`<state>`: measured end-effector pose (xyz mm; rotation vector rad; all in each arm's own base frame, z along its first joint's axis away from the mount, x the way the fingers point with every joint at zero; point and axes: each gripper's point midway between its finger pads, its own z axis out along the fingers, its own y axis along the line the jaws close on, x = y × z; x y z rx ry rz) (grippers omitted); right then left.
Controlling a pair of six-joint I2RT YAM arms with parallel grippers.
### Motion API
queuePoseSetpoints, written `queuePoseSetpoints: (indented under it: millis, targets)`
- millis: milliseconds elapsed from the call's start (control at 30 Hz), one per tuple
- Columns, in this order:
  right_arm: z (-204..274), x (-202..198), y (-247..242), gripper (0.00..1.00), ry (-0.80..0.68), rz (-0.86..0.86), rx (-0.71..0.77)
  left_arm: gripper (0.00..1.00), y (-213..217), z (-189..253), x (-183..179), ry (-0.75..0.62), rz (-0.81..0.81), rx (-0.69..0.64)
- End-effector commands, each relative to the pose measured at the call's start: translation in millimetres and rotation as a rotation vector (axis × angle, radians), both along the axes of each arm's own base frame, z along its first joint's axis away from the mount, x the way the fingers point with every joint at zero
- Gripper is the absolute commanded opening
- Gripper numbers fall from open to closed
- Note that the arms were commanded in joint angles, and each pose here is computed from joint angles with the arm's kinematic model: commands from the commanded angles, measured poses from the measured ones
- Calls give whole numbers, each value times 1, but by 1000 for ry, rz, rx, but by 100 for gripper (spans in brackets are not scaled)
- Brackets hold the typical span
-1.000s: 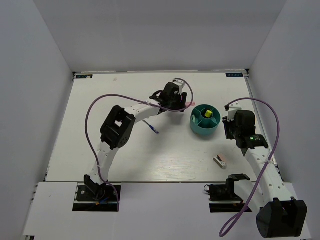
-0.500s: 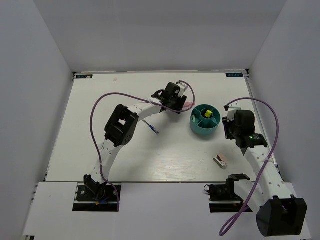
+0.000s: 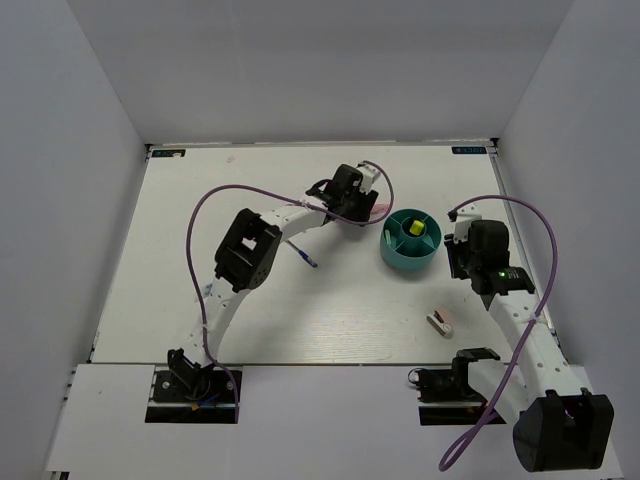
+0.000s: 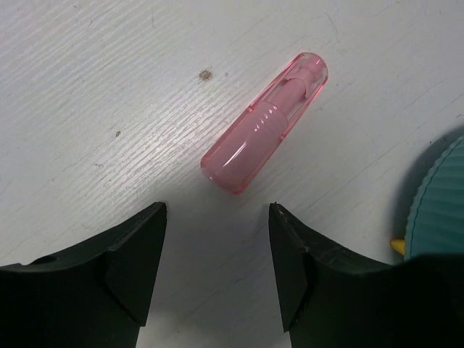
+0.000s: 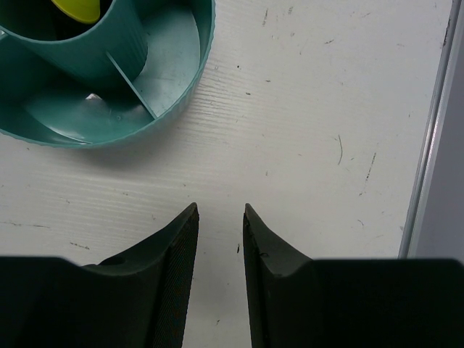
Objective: Sort the stationery into containers
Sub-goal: Pick up the stationery from the center of the board.
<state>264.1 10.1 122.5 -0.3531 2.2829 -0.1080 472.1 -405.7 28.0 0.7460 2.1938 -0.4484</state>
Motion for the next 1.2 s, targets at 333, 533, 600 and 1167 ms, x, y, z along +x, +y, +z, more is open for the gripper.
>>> queuePoseSetpoints:
  millis: [333,533,600,1167]
  targets:
    - [-1,5,-4,35,-12,-10,-16,71,-13,10,20,-34,-13,-59]
    - [0,6,-4,35,-15,-8,-19,71,-16,5,21,-33,-24,-52]
    - [0,6,-4,35,-15,-9,-18,71,-16,2,21,-30,-28,-49]
    - [-1,7,-4,35,-12,-11,-24,68,-27,-12,13,13,-90,-80]
